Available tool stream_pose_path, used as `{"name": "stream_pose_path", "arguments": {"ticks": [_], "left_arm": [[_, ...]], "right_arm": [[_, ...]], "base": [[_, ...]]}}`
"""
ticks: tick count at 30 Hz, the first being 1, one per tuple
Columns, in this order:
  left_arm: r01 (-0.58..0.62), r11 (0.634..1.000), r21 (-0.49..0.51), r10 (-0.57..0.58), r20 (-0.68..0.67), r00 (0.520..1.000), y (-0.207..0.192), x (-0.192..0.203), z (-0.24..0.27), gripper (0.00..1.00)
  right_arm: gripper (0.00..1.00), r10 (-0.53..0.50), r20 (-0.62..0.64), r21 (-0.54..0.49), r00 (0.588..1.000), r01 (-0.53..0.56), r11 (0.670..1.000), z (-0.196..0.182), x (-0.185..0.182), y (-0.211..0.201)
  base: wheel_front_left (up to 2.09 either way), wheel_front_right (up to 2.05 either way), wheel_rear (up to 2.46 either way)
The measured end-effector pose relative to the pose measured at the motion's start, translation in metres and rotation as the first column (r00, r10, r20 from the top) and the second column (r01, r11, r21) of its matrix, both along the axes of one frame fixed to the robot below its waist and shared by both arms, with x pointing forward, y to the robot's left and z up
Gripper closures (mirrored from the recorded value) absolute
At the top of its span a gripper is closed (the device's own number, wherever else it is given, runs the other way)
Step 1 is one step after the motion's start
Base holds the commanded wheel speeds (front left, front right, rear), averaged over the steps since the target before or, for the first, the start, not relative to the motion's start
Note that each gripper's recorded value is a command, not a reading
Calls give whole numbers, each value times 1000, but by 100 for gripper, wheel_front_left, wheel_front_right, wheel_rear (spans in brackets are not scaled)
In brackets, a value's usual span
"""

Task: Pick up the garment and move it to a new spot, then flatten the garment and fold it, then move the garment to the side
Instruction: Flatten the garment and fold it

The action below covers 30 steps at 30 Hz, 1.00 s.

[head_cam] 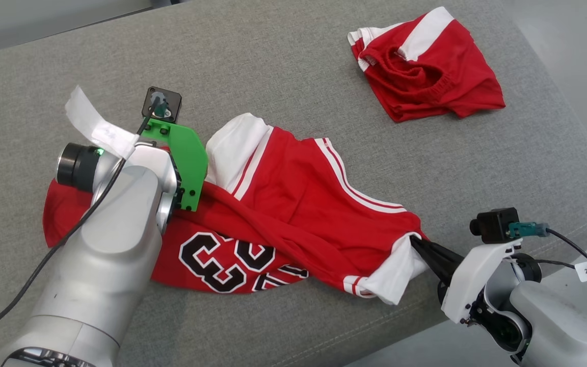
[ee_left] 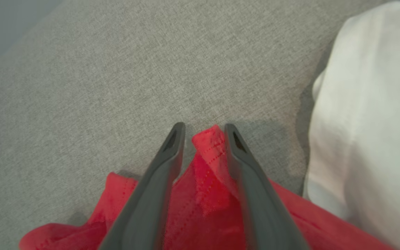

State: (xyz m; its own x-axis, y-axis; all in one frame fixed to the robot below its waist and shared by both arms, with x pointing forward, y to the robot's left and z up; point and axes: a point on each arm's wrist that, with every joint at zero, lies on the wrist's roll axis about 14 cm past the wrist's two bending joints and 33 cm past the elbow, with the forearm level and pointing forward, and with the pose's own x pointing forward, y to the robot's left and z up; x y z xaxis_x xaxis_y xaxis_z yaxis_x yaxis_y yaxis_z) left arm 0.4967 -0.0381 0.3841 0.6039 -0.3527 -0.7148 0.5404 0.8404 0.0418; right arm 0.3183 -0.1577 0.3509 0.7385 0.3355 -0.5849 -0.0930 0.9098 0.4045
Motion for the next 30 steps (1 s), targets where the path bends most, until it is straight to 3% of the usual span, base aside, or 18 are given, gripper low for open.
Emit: {"name": "stream_pose_path", "arguments": {"ticks": [5,6,7,8,16,18,25,27,30], "left_arm": [[15,1000,17,-15,-10,1000,-2,-4,-3,64],[17,1000,18,-17,-11,1000,-2,-5,-3,79],[18,1000,18,-18,-12,1000,-2,-6,-2,79],[21,1000,20,-21,-13,1000,-2,-7,-2,100],[-9,997,-78,12,36,999,-5,0,20,100],[-38,979,-199,57,89,994,-9,10,45,100],[-117,868,-482,260,241,935,10,39,115,100],[-137,801,-582,365,296,883,30,47,144,100],[-144,738,-659,462,339,819,53,48,168,100]], "right_arm": [[100,-7,-1,-3,1000,7,1000,-1,-1,-2],[100,-8,-1,-3,1000,8,1000,-1,-1,-2],[100,-8,-1,-3,1000,8,1000,-2,-1,-2],[100,-9,2,-3,1000,9,1000,-2,-1,-2],[100,-9,34,-2,999,9,1000,3,4,-2],[100,-45,90,18,995,44,999,14,17,-6],[100,-221,317,214,922,158,964,83,76,-12],[100,-260,404,276,877,154,949,116,95,-13],[100,-294,467,352,834,130,927,150,110,-8]], "base": [[0,0,0],[0,0,0],[0,0,0],[0,0,0],[0,0,0],[0,0,0],[0,0,0],[0,0,0],[0,0,0]]}}
